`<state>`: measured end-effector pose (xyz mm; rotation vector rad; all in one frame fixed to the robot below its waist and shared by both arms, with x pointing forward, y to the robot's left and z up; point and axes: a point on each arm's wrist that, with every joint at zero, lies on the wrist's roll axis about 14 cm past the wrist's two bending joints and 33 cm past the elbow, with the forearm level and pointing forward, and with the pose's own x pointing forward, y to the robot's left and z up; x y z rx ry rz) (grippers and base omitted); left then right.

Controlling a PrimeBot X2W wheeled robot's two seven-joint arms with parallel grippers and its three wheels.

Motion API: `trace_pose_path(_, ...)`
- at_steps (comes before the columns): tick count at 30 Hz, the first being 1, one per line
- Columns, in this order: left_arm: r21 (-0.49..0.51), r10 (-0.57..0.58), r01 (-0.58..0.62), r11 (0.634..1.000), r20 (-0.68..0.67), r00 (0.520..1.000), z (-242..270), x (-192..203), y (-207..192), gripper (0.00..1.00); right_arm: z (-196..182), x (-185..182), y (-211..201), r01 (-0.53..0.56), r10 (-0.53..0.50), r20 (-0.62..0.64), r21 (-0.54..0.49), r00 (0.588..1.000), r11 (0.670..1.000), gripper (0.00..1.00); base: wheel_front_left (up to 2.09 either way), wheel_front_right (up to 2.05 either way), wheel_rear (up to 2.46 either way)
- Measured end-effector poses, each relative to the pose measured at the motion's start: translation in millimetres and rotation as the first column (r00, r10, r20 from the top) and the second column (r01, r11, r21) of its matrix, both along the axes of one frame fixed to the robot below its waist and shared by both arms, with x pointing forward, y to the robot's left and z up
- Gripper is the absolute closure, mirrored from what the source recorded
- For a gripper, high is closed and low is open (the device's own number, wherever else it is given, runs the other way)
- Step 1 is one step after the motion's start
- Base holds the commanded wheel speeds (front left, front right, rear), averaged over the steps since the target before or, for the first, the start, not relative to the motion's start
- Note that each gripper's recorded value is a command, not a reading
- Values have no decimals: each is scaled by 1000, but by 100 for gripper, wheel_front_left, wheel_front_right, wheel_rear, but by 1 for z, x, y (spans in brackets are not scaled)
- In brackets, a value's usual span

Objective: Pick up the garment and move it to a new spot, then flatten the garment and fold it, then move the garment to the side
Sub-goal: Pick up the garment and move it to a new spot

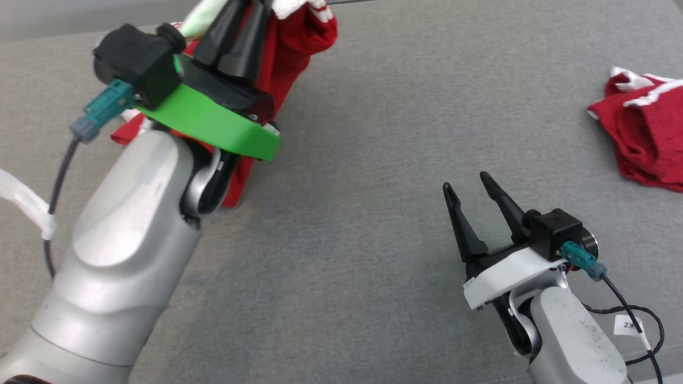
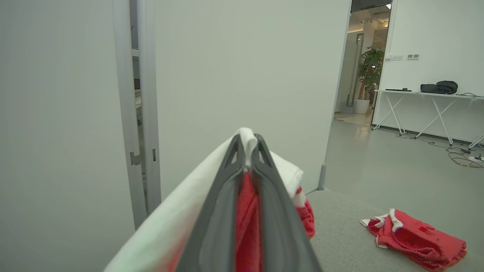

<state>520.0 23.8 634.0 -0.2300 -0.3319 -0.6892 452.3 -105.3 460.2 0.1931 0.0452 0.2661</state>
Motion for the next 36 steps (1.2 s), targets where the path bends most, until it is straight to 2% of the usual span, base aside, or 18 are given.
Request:
trace_pose_path(4, -46, -141, 138, 989, -66, 988, -18, -17, -59, 100, 3, -14, -26, 69, -69, -4, -6, 998, 998, 0, 0, 0, 0)
trace_pose_path(8, -57, -277, 271, 961, -141, 951, -44, -47, -115, 100, 4, -29, -53, 141, -141, -9, -23, 990, 990, 0, 0, 0, 0)
trace_pose_path(9, -51, -302, 298, 953, -165, 939, -54, -56, -126, 64, 6, -32, -59, 158, -158, -7, -27, 987, 987, 0, 0, 0, 0)
trace_pose_path(10, -39, -319, 317, 947, -203, 926, -68, -63, -134, 0, 6, -35, -64, 172, -172, -7, -30, 985, 985, 0, 0, 0, 0)
trace_pose_path(13, -39, -327, 330, 943, -285, 901, -96, -76, -142, 0, 10, -42, -76, 208, -208, -1, -35, 978, 978, 0, 0, 0, 0)
trace_pose_path(16, -38, -282, 287, 957, -337, 898, -113, -77, -132, 0, 13, -46, -81, 221, -221, 7, -38, 975, 974, 0, 0, 0, 0)
trace_pose_path(20, 6, -144, 159, 987, -391, 909, -139, -72, -94, 0, 14, -47, -77, 214, -214, 11, -34, 977, 976, 0, 0, 0, 0)
trace_pose_path(25, 62, 33, -9, 998, -399, 916, -152, -70, -37, 0, 15, -51, -72, 203, -202, 12, -30, 979, 979, 0, 0, 0, 0)
trace_pose_path(30, 114, 180, -146, 983, -396, 900, -161, -84, 13, 0, 14, -59, -68, 194, -194, 6, -27, 981, 981, 0, 0, 0, 0)
trace_pose_path(36, 143, 354, -324, 935, -401, 845, -169, -115, 73, 0, 10, -71, -60, 176, -176, -8, -20, 984, 984, 0, 0, 0, 0)
